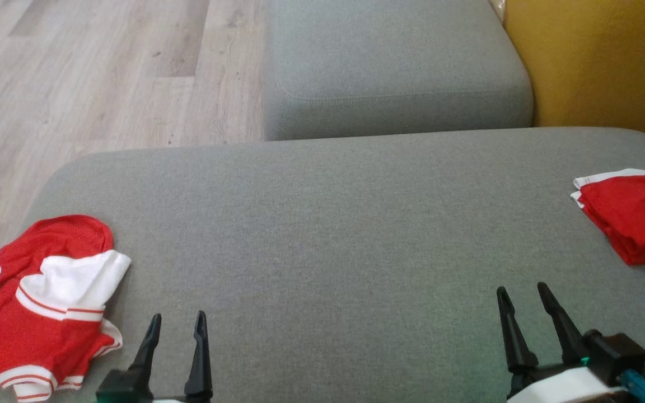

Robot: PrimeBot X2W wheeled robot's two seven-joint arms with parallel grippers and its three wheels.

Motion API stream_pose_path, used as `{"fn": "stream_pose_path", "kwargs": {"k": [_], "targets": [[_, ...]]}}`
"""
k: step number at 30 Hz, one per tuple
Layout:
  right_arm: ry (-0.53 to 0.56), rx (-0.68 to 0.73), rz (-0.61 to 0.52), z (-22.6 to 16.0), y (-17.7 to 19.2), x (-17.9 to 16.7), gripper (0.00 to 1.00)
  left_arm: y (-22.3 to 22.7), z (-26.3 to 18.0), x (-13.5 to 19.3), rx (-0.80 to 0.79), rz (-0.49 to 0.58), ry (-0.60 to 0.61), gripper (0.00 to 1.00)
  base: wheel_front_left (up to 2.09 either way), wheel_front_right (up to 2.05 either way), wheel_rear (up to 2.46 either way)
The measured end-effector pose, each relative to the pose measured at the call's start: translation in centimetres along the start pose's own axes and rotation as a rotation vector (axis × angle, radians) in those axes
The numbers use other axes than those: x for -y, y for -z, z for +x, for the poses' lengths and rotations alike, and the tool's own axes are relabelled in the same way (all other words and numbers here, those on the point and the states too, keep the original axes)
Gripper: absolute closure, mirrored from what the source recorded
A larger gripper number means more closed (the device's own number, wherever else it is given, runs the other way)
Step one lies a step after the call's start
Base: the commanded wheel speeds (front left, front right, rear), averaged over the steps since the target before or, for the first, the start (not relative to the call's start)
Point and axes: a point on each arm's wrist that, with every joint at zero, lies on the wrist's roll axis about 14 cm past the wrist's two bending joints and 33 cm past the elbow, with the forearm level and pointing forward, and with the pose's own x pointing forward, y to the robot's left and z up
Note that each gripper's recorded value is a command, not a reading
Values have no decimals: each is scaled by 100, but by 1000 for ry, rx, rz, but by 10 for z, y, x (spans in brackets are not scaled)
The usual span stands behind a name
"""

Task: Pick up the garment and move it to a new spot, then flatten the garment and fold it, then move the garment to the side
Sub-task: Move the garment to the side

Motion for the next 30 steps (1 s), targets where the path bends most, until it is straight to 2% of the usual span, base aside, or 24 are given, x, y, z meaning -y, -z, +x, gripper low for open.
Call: {"fn": "stream_pose_path", "kwargs": {"k": [30], "targets": [[-31, -27, 21, -11, 12, -17, 0, 9, -14, -12, -20, 19, -35, 0, 0, 0, 0]]}}
